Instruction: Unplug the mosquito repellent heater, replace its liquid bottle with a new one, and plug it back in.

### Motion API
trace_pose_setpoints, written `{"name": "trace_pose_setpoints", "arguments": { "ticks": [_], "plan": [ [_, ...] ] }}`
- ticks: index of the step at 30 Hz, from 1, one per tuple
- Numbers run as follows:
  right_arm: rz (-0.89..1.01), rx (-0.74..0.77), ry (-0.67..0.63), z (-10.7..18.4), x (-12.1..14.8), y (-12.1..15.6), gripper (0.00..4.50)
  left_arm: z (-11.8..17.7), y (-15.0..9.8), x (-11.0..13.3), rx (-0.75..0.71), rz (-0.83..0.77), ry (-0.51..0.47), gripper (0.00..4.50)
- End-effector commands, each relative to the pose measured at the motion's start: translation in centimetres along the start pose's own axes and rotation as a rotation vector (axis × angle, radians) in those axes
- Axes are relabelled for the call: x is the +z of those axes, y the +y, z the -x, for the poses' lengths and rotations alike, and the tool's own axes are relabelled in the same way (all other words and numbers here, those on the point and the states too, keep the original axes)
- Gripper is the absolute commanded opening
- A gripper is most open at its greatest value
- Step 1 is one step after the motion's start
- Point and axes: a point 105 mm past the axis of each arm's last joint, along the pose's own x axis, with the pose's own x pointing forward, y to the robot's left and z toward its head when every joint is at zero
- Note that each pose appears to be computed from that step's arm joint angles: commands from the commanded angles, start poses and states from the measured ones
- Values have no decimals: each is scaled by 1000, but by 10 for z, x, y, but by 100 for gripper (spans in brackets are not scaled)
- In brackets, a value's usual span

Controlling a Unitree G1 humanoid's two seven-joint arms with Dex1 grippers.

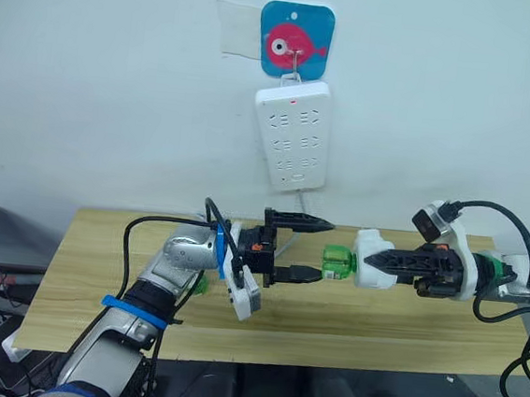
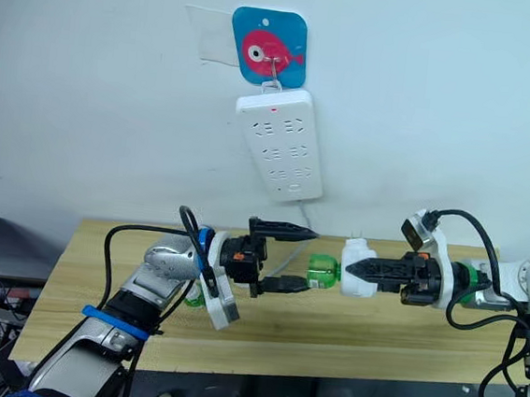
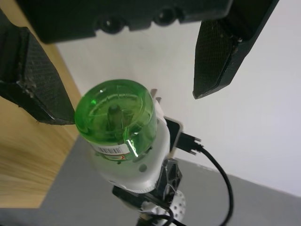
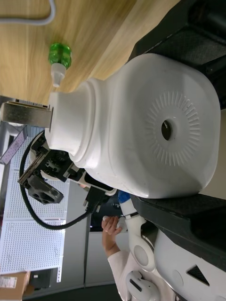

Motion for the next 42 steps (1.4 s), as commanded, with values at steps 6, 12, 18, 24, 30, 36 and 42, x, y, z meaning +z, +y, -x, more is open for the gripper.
{"name": "trace_pose_setpoints", "arguments": {
  "ticks": [6, 12, 18, 24, 30, 36, 42],
  "plan": [
    [40, 51, 2, -3, 2, 14, 304, -6, -1, 9, 23, -41, -61, 449],
    [44, 66, 9, -4, 1, 19, 304, -7, -9, 8, 6, -32, -52, 393],
    [40, 65, 4, -6, 1, 19, 304, -9, -8, 9, 12, -30, -57, 226],
    [44, 36, 4, -4, 1, 16, 304, -10, -2, 10, 43, 312, -58, 226],
    [49, 9, 17, 2, -2, 16, 304, -12, 23, 24, 45, 1413, -101, 226],
    [80, 48, 87, -5, -15, 26, 304, 11, 30, 20, 15, 2185, -190, 226],
    [96, 22, 89, -6, -20, 24, 304, 18, 5, 13, 39, 2472, -115, 226]
  ]
}}
